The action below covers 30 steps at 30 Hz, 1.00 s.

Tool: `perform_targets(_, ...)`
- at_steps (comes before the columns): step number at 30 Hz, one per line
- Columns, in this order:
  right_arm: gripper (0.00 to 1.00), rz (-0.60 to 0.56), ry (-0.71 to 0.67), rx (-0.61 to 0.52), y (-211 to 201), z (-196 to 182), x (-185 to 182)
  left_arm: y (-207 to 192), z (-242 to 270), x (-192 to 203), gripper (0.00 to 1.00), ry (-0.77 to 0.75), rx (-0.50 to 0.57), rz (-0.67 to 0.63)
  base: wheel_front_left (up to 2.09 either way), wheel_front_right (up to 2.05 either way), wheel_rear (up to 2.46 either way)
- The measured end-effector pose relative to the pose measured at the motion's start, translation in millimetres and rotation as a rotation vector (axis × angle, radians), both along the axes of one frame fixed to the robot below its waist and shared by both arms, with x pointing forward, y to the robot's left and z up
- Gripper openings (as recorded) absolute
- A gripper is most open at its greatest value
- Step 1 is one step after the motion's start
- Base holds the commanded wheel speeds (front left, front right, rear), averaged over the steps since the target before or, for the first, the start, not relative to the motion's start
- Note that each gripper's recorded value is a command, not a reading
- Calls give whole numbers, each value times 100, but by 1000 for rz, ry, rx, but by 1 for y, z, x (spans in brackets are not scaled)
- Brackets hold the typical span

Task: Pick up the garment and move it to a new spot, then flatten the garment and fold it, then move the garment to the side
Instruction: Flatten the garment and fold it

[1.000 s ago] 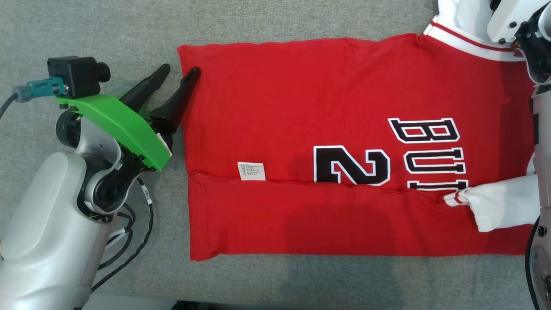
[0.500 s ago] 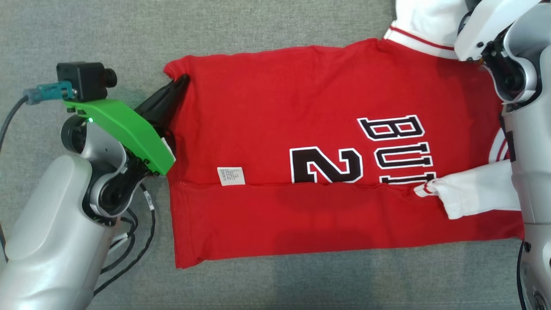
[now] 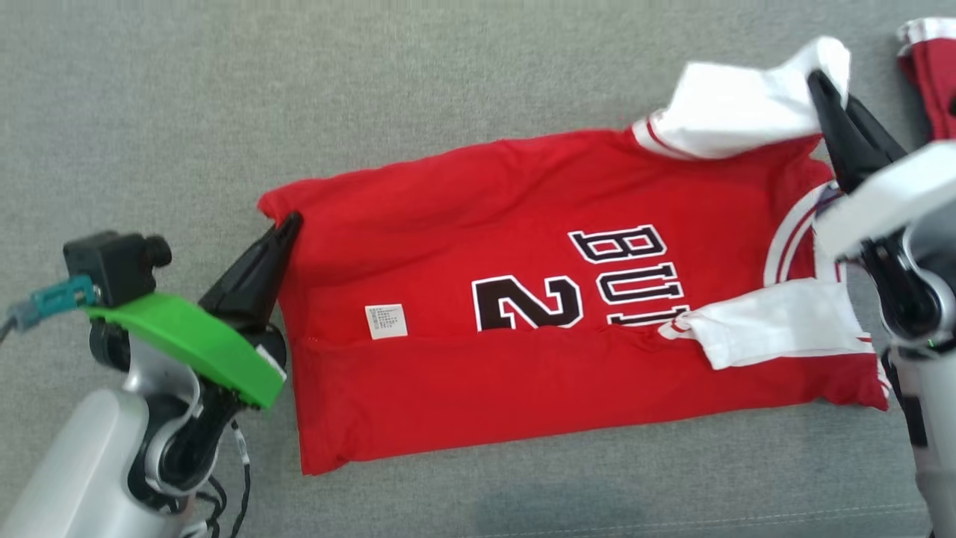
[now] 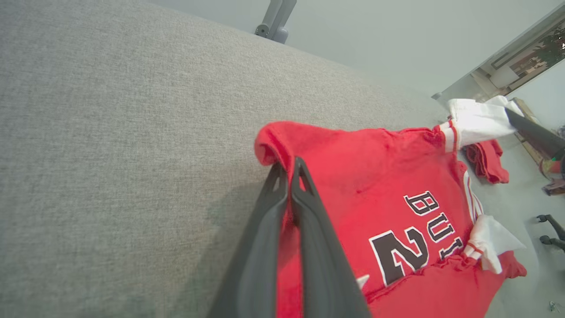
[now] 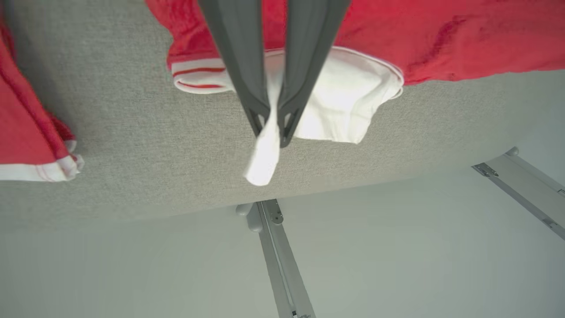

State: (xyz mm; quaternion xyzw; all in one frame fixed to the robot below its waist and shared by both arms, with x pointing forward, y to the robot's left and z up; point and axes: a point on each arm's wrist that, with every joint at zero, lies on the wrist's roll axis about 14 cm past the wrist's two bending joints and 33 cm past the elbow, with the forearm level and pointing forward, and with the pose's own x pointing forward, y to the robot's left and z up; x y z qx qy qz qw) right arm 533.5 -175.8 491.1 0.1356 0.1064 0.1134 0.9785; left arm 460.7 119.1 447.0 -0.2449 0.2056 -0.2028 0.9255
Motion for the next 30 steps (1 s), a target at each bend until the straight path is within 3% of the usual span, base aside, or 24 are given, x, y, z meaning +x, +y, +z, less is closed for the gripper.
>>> perform_targets(8, 0, -101, 8, 117, -21, 7, -74, -4, 7, -30, 0, -20, -38, 62, 0, 0, 0)
perform_targets(12, 0, -152, 70, 155, -25, -14, -104, -9, -12, -48, 0, 34, -66, 94, 0, 0, 0)
perform_targets(16, 0, -156, 150, 119, -25, -39, -123, -1, -25, -57, 0, 34, -55, 153, 0, 0, 0)
perform_targets(17, 49, -151, 160, 108, -23, -43, -125, 0, -28, -59, 25, 28, -40, 160, 0, 0, 0)
perform_targets(18, 83, -160, 162, 100, -26, -46, -126, 1, -31, -62, 64, 17, -23, 164, 0, 0, 0)
perform_targets(19, 100, -167, 173, 86, -28, -50, -128, 3, -32, -65, 100, 1, -6, 170, 0, 0, 0)
perform_targets(23, 100, -172, 200, 40, -34, -58, -136, 0, -47, -90, 100, 27, 3, 177, 0, 0, 0)
perform_targets(30, 100, -248, 132, 0, -60, -42, -136, 29, -78, -127, 100, 93, 162, 263, 0, 0, 0)
